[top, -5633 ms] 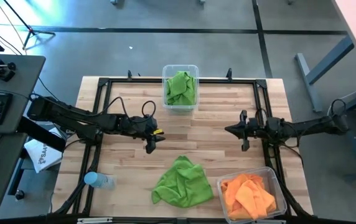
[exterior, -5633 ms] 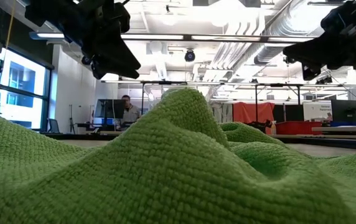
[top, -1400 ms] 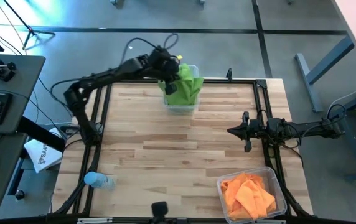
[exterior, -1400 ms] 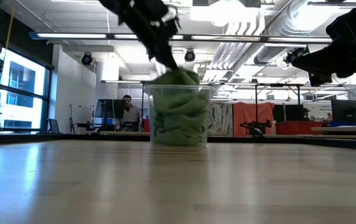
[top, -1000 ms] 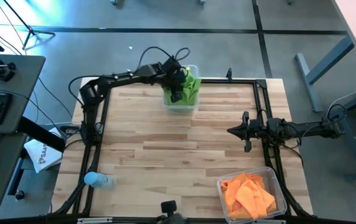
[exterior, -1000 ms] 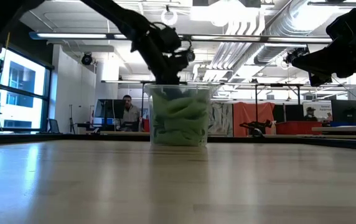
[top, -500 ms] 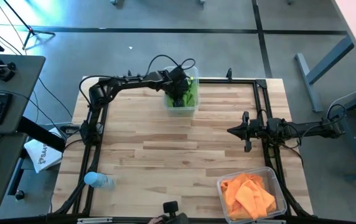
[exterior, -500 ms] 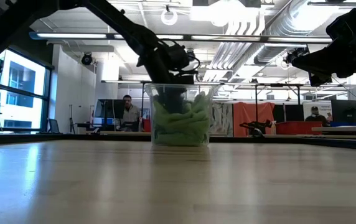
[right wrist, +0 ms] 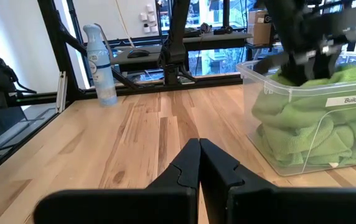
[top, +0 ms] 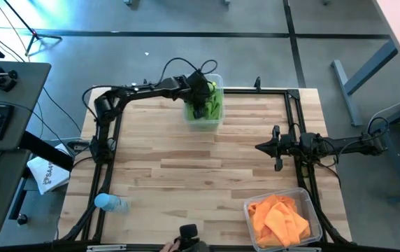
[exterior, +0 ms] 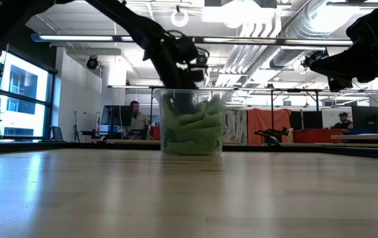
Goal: Sort microfiber towel by color & place in baskets
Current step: Put the green microfiber towel into the top transparent bin, then return to Home Position
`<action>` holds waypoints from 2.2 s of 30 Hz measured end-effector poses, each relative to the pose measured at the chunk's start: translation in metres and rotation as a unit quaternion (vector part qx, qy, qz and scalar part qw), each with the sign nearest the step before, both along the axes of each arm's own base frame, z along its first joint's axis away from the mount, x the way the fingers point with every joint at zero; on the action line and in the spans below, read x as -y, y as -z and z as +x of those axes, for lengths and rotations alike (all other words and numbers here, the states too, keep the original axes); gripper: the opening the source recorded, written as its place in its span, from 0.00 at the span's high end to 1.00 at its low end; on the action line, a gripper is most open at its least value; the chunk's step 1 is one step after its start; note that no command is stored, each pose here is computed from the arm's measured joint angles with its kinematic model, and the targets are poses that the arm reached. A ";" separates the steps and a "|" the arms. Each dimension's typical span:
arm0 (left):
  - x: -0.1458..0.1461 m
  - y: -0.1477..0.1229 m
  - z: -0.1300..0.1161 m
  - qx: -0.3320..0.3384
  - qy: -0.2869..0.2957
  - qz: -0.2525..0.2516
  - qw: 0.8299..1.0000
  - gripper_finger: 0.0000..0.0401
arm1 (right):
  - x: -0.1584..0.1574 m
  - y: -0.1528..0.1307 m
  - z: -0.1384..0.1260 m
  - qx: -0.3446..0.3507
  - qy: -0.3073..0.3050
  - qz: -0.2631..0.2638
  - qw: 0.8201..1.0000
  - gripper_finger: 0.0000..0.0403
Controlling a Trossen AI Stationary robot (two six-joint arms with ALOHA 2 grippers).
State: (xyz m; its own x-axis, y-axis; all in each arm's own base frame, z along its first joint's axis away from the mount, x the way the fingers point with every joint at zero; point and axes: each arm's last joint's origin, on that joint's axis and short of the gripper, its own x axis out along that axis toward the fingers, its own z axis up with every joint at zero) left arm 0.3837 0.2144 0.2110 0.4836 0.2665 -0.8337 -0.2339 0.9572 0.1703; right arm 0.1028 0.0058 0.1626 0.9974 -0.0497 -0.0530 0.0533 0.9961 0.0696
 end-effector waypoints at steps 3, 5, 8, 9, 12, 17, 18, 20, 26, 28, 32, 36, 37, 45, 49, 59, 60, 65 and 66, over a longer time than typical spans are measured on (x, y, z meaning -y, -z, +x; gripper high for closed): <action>0.002 -0.021 -0.006 0.012 -0.011 0.024 1.000 0.71 | 0.000 0.000 0.000 0.000 0.000 0.000 1.000 1.00; 0.005 -0.039 -0.012 0.028 -0.017 0.042 0.999 0.71 | 0.000 0.000 0.000 0.000 0.000 0.000 1.000 1.00; 0.011 -0.070 -0.023 0.060 -0.018 0.060 0.996 0.71 | 0.000 0.000 0.000 0.000 0.000 0.000 1.000 1.00; 0.014 -0.081 -0.028 0.070 -0.018 0.064 0.995 0.71 | 0.000 0.000 0.000 0.000 0.000 0.000 1.000 1.00; 0.023 -0.105 -0.042 0.090 -0.019 0.059 0.994 0.71 | 0.000 0.000 0.000 0.000 0.000 0.000 1.000 1.00; 0.044 -0.115 -0.067 0.110 0.020 -0.042 0.993 0.71 | 0.000 0.000 0.000 0.000 0.000 0.000 1.000 1.00; 0.050 -0.111 -0.071 0.125 0.039 -0.063 0.989 0.72 | 0.000 0.000 0.000 0.000 0.000 0.000 1.000 1.00; 0.064 -0.101 -0.077 0.158 0.061 -0.070 0.983 0.77 | 0.000 0.000 0.000 0.000 0.000 0.000 1.000 1.00; 0.108 -0.063 -0.117 0.249 0.073 -0.053 0.964 0.98 | 0.000 0.000 0.000 0.000 0.000 0.000 1.000 1.00; 0.122 -0.053 -0.133 0.289 0.078 -0.046 0.953 0.98 | 0.000 0.000 0.000 0.000 0.000 0.000 1.000 1.00; 0.149 -0.025 -0.163 0.361 0.092 -0.032 0.927 1.00 | 0.000 0.000 0.000 0.000 0.000 0.000 1.000 1.00; 0.170 -0.001 -0.188 0.431 0.096 -0.013 0.897 1.00 | 0.000 0.000 0.000 0.000 0.000 0.000 1.000 1.00; 0.174 0.005 -0.193 0.436 0.099 -0.013 0.895 1.00 | 0.000 0.000 0.000 0.000 0.000 0.000 1.000 1.00; 0.196 0.025 -0.217 0.452 0.116 -0.021 0.884 1.00 | 0.000 0.000 0.000 0.000 0.000 0.000 1.000 1.00; 0.208 0.031 -0.226 0.458 0.129 -0.023 0.880 1.00 | 0.000 0.000 0.000 0.000 0.000 0.000 1.000 1.00; 0.217 0.041 -0.252 0.496 0.129 0.014 0.858 1.00 | 0.000 0.000 0.000 0.000 0.000 0.000 1.000 1.00; 0.217 0.040 -0.254 0.496 0.131 0.011 0.858 1.00 | 0.000 0.000 0.000 0.000 0.000 0.000 1.000 1.00; 0.211 0.036 -0.263 0.512 0.159 0.002 0.844 1.00 | 0.000 0.000 0.000 0.000 0.000 0.000 1.000 1.00; 0.210 0.035 -0.265 0.515 0.163 0.002 0.841 1.00 | 0.000 0.000 0.000 0.000 0.000 0.000 1.000 1.00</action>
